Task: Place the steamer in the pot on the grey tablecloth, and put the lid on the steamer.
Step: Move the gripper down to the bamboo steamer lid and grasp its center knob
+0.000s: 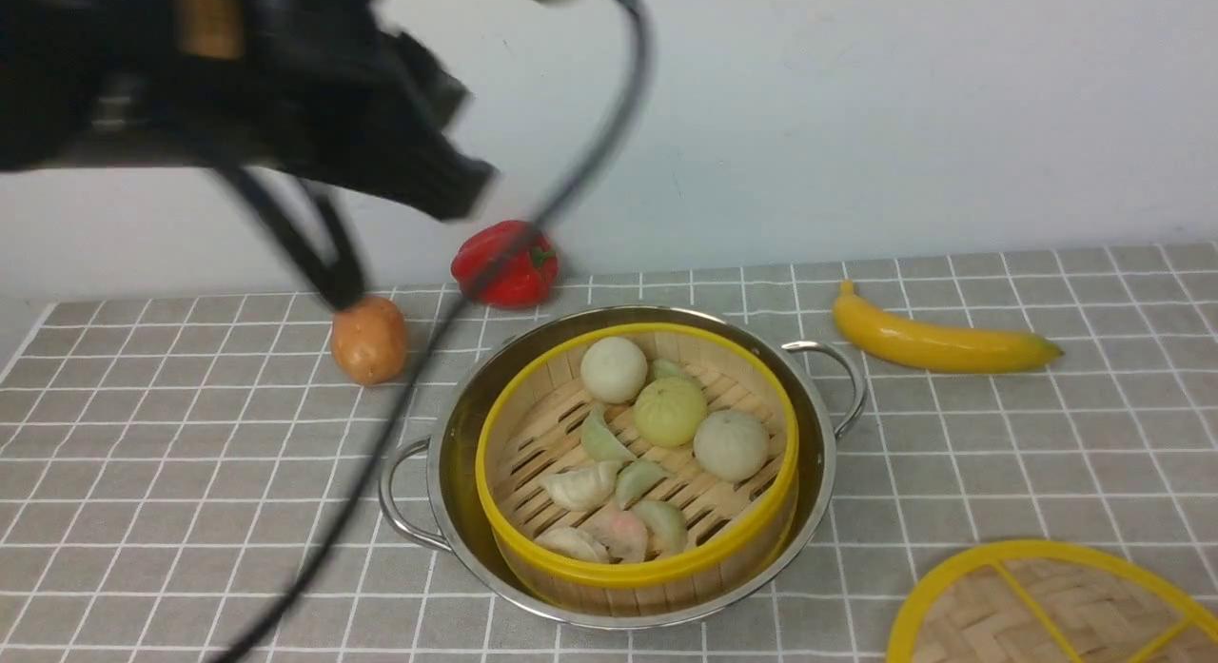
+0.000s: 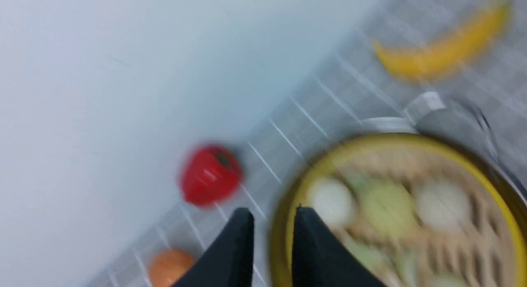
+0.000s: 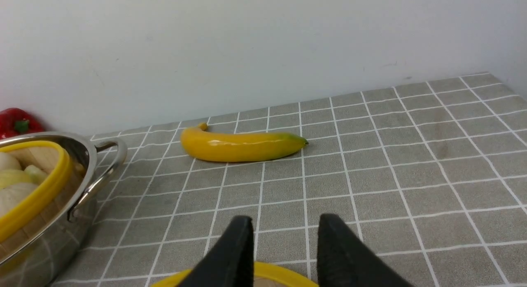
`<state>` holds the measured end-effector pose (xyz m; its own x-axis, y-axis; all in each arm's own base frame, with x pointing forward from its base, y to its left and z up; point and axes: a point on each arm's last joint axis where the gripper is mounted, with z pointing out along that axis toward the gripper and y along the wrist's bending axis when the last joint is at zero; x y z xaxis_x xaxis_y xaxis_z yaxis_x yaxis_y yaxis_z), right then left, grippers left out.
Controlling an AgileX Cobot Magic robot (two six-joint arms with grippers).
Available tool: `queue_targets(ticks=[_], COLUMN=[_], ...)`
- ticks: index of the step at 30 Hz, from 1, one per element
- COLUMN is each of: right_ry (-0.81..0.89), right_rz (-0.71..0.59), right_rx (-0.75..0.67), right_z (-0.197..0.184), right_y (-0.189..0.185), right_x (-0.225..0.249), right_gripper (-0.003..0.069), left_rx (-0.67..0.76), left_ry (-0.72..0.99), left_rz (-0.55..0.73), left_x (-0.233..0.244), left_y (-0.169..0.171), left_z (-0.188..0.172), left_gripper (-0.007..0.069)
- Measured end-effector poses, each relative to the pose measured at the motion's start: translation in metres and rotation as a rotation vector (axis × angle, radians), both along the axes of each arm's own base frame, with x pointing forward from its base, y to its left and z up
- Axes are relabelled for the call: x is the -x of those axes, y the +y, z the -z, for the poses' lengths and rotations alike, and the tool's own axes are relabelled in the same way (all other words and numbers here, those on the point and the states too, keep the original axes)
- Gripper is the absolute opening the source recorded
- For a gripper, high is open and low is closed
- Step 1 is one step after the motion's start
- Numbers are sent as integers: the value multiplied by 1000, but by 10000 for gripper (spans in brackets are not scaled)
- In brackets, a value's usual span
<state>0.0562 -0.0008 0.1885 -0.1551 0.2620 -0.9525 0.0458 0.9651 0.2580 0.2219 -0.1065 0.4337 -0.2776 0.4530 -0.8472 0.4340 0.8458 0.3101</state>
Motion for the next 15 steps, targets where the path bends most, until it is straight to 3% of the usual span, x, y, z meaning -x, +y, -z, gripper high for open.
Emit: queue_targets(ticks=[3,6,9,12,15], right_ry=[0,0,0,0,0], right_rz=[0,0,0,0,0], right_rx=[0,0,0,0,0], right_z=[0,0,0,0,0], right_y=[0,0,0,0,0], right_x=[0,0,0,0,0], right_gripper=[240,240,240,240,240], left_rx=[148,212,255,307,324], left_ry=[-156,-230,-242,-222,-229], left_rz=[-171,-340,-453,-539,-556], left_x=[34,74,109,146,158], left_y=[62,99,114,117,116], left_z=[10,45,92,162,201], left_gripper=[135,135,139,148,148])
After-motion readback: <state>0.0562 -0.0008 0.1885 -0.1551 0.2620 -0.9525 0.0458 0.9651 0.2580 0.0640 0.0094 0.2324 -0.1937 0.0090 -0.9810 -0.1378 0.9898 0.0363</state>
